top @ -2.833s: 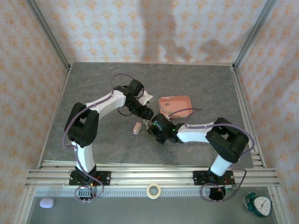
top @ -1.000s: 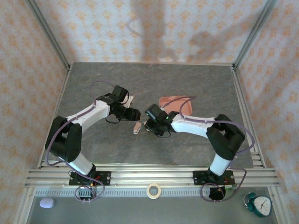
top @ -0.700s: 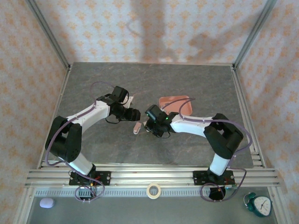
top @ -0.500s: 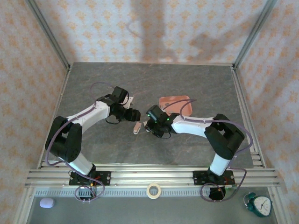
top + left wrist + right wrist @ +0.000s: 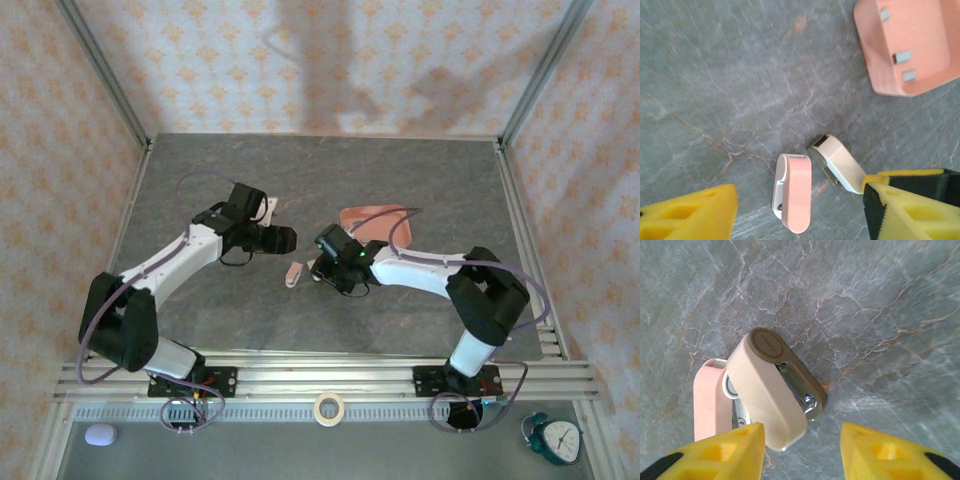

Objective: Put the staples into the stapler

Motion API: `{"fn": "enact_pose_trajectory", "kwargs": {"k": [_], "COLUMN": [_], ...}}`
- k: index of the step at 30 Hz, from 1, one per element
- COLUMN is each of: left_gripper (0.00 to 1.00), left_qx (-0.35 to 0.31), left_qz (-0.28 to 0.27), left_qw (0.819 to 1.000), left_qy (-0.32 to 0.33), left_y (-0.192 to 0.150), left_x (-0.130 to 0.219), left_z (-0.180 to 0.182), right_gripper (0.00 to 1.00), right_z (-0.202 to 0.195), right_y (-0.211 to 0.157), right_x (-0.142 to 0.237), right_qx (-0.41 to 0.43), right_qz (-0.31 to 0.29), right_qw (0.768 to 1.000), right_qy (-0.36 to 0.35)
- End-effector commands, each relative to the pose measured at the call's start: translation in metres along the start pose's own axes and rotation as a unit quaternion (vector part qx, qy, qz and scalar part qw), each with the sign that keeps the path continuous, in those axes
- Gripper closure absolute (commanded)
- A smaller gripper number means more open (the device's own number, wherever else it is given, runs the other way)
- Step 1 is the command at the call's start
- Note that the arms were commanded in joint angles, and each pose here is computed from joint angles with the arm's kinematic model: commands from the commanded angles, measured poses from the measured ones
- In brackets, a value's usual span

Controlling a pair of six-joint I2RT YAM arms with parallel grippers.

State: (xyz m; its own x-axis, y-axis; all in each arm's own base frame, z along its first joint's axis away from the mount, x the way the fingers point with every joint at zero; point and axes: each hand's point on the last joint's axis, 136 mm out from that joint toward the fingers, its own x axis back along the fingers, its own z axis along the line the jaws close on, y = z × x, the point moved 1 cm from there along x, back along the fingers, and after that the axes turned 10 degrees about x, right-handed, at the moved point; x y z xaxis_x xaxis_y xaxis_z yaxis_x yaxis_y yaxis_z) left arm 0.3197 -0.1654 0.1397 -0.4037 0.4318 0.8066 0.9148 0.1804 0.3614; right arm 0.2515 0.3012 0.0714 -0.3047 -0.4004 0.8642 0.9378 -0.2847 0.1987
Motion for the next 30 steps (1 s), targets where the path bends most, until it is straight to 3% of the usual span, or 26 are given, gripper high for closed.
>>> {"fn": "enact_pose_trajectory", "kwargs": {"k": [1,6,9,10,11,12,15,20,26,30], "left_gripper": [0.27,0.19,0.10,0.04,0.01,0.00,0.00,0.00,0.00,0.00], "left_qx": [0.002,0.012,0.012,0.007,0.006,0.005,-0.019,-0.025,-0.039,-0.041], "left_qz": [-0.077,-0.181,-0.257,-0.285,-0.311,-0.334,-0.382,-0.442,-0.466,-0.462], "left_qw": [0.996,0.979,0.958,0.948,0.937,0.927,0.903,0.860,0.838,0.838], "left_qy": [0.039,0.089,0.126,0.140,0.157,0.169,0.197,0.254,0.281,0.288], "left_y": [0.020,0.043,0.054,0.057,0.059,0.061,0.061,0.057,0.048,0.045], "left_x": [0.020,0.058,0.084,0.092,0.099,0.104,0.112,0.115,0.106,0.095], "left_z": [0.014,0.033,0.047,0.053,0.060,0.066,0.080,0.109,0.130,0.146], "right_gripper": [0.49,0.37,0.31,0.24,0.02,0.00,0.00,0.00,0.00,0.00], "right_z": [0.006,-0.003,-0.014,-0.018,-0.022,-0.024,-0.032,-0.072,-0.118,-0.141], "right_y": [0.021,0.044,0.063,0.072,0.080,0.088,0.111,0.155,0.188,0.200], "right_x": [0.035,0.067,0.087,0.096,0.106,0.115,0.141,0.161,0.163,0.159], "right_qx": [0.027,0.058,0.083,0.094,0.106,0.119,0.167,0.176,0.212,0.233], "right_qz": [-0.061,-0.128,-0.178,-0.205,-0.235,-0.264,-0.342,-0.391,-0.430,-0.441], "right_qw": [0.998,0.990,0.979,0.972,0.963,0.953,0.917,0.891,0.861,0.848], "right_qy": [-0.005,-0.029,-0.054,-0.068,-0.081,-0.089,-0.116,-0.147,-0.171,-0.179]}}
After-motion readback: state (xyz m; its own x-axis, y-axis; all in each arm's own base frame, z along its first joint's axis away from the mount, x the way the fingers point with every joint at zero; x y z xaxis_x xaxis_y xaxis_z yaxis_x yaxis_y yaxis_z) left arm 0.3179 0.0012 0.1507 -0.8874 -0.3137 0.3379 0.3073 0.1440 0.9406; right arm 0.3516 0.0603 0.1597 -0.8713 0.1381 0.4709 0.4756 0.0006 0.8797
